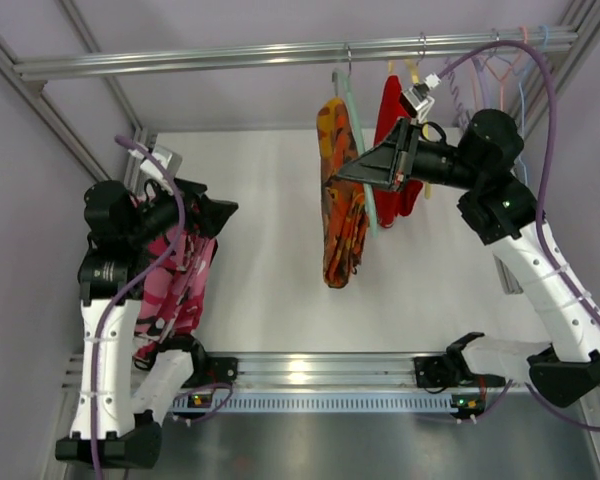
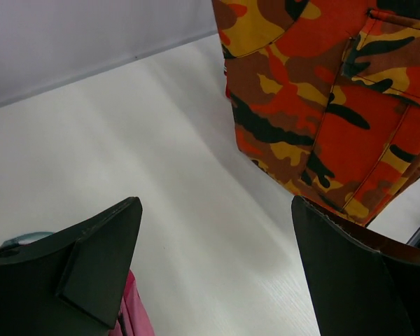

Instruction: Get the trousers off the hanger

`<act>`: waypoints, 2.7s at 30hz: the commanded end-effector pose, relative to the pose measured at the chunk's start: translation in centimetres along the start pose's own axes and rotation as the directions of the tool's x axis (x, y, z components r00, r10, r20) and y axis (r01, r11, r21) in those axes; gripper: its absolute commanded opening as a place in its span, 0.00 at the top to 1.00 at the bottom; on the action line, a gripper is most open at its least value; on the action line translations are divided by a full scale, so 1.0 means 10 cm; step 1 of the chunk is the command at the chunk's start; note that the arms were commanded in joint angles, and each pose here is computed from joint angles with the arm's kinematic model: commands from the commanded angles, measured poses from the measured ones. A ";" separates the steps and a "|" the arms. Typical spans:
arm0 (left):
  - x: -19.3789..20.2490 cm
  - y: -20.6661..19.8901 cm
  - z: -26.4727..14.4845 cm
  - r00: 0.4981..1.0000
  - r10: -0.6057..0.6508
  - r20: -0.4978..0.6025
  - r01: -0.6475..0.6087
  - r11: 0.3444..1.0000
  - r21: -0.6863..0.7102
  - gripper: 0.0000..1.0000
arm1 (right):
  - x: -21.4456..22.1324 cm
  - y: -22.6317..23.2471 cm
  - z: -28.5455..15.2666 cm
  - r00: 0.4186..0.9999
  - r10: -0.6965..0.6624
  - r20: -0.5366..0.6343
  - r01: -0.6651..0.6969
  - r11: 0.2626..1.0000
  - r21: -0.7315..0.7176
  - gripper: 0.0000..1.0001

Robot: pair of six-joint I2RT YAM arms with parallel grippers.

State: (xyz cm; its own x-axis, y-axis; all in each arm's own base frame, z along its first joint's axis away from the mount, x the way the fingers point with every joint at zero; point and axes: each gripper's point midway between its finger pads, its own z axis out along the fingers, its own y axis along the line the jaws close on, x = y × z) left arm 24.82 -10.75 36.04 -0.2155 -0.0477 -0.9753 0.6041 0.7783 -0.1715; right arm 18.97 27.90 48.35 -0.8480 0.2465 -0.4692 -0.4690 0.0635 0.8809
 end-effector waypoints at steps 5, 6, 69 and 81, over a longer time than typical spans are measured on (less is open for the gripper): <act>-0.59 -0.27 0.41 0.959 0.257 0.120 -0.266 0.961 0.073 0.06 | -0.18 0.85 0.17 0.952 -0.291 0.090 0.304 0.923 -0.234 1.00; -0.56 -0.50 0.46 0.950 0.285 0.129 -0.301 0.944 0.134 0.05 | -0.17 0.86 0.20 0.954 -0.288 0.087 0.300 0.924 -0.238 1.00; -0.76 -1.43 1.00 0.950 0.212 0.229 -0.248 0.958 0.144 1.00 | -0.05 0.95 0.05 0.938 -0.312 0.153 0.339 0.918 -0.207 1.00; -1.77 -1.45 0.42 0.856 0.273 0.440 -0.342 0.936 0.085 1.00 | 0.22 0.00 0.00 0.942 -0.329 0.057 0.332 0.942 -0.047 1.00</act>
State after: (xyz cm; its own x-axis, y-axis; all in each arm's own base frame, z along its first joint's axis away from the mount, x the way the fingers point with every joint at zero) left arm 24.39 -27.46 43.45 0.0686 0.1116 -0.9914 0.7841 0.6083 0.1227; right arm 18.30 29.60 44.48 -0.7705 0.2429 -0.5893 -0.5714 0.1465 0.8075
